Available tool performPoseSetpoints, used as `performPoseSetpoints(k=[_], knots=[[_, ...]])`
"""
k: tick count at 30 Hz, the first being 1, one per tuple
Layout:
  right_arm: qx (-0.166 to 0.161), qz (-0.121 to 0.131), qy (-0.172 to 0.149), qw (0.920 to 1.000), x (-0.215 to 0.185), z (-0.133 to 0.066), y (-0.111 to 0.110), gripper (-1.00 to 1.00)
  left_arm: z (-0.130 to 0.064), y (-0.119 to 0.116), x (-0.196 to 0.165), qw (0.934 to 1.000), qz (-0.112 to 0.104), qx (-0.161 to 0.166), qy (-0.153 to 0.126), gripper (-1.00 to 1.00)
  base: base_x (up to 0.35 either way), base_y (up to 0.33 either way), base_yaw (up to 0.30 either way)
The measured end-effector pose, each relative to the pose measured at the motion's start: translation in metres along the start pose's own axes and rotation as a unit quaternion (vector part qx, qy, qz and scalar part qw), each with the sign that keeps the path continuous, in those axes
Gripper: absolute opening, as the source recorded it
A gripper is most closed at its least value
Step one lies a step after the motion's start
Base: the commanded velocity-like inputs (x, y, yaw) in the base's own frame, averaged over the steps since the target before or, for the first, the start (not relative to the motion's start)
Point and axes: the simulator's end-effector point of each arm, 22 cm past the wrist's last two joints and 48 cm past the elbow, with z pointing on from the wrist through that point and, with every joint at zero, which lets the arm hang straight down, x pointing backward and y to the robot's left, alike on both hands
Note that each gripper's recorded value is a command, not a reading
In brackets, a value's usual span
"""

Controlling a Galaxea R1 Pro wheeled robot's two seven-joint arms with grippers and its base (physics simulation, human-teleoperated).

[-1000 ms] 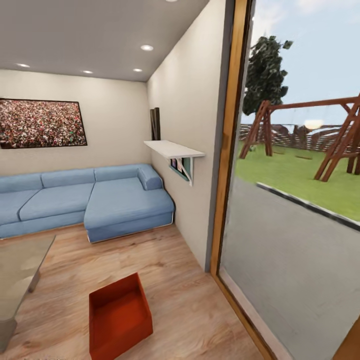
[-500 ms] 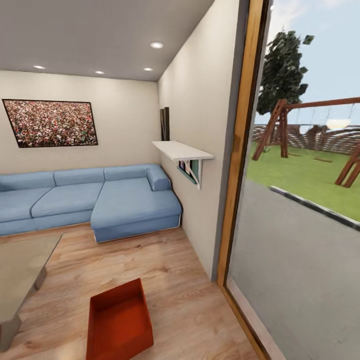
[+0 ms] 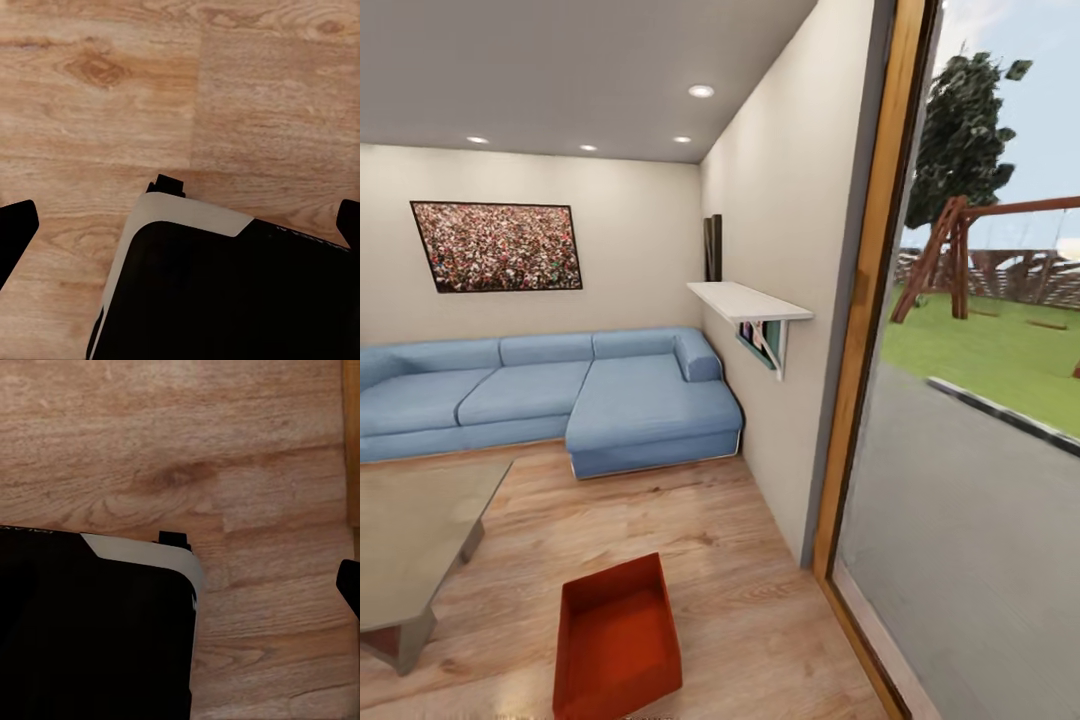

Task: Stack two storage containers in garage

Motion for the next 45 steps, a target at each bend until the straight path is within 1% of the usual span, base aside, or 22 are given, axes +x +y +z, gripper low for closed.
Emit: performPoseSetpoints(k=[9,17,32,36,45], knots=[[0.001,0.000,0.000,1.0000,0.0002,-0.0001,-0.0003,1.00,-0.0001,-0.0011,0.0004,1.0000,-0.001,0.001,0.000,1.00,0.040,0.000,0.237],[0.006,0.000,0.000,1.0000,0.0004,-0.0002,-0.0035,1.00,-0.0002,-0.0006,0.0009,1.0000,-0.001,0.000,0.001,1.00,0.289,-0.101,0.022],[0.002,-0.004,0.000,1.0000,0.0002,-0.0002,-0.0001,1.00,-0.0002,-0.0003,0.0005,1.0000,-0.001,0.000,0.001,1.00,0.304,-0.147,0.014],[0.003,-0.003,0.000,1.0000,0.0003,-0.0001,-0.0015,1.00,-0.0001,0.0003,0.0000,1.0000,-0.001,0.000,0.000,1.00,0.176,-0.067,0.221],[0.004,-0.003,0.001,1.0000,0.0004,0.0000,-0.0018,1.00,0.0000,-0.0006,0.0002,1.0000,0.000,0.000,0.000,1.00,0.013,-0.003,0.267]])
